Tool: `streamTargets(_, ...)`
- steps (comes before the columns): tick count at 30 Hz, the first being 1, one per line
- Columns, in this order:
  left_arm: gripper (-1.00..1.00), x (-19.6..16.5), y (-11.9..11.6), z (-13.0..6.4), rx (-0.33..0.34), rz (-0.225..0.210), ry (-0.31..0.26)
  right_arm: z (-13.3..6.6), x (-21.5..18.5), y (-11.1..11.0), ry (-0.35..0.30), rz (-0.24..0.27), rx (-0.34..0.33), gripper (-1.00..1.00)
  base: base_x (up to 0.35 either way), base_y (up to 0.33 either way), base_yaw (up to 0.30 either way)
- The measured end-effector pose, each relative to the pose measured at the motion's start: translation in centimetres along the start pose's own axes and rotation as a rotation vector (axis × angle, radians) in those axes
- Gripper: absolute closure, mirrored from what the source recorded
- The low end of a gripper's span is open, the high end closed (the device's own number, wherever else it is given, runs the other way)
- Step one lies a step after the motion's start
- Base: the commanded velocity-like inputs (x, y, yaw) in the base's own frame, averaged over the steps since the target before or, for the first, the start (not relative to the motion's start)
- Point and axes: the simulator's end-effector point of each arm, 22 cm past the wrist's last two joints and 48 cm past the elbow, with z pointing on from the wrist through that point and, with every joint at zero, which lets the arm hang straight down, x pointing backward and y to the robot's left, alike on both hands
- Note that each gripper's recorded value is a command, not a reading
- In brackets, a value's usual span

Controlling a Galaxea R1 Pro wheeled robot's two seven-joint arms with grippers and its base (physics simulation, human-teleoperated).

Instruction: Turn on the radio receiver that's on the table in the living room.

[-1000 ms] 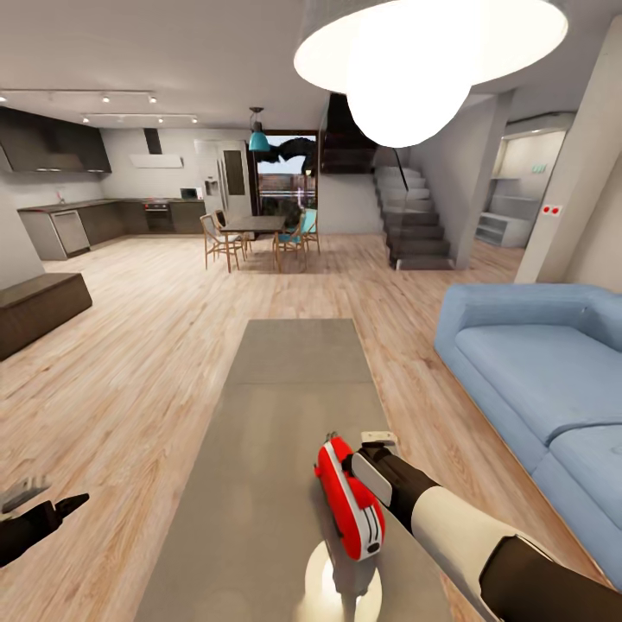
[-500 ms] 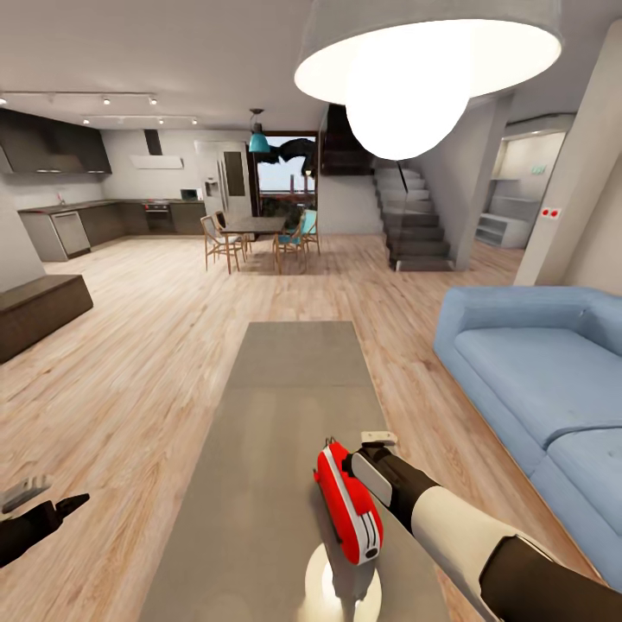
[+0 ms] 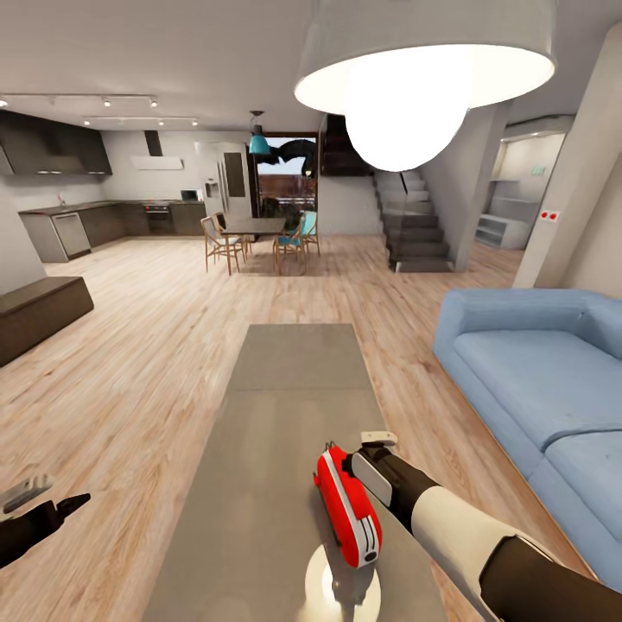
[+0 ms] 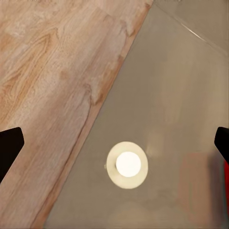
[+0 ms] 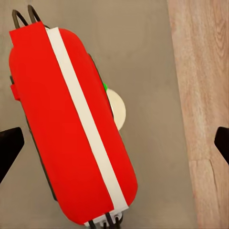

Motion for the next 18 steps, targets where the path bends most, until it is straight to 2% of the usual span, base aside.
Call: streamTargets(18,-1.0,-1.3,-1.1,-1.7,0.005,0.002,0.004,-2.2,-1.1,-0.2,0.001,0.0,-0.001,-1.0,0.0,0.0,0.0)
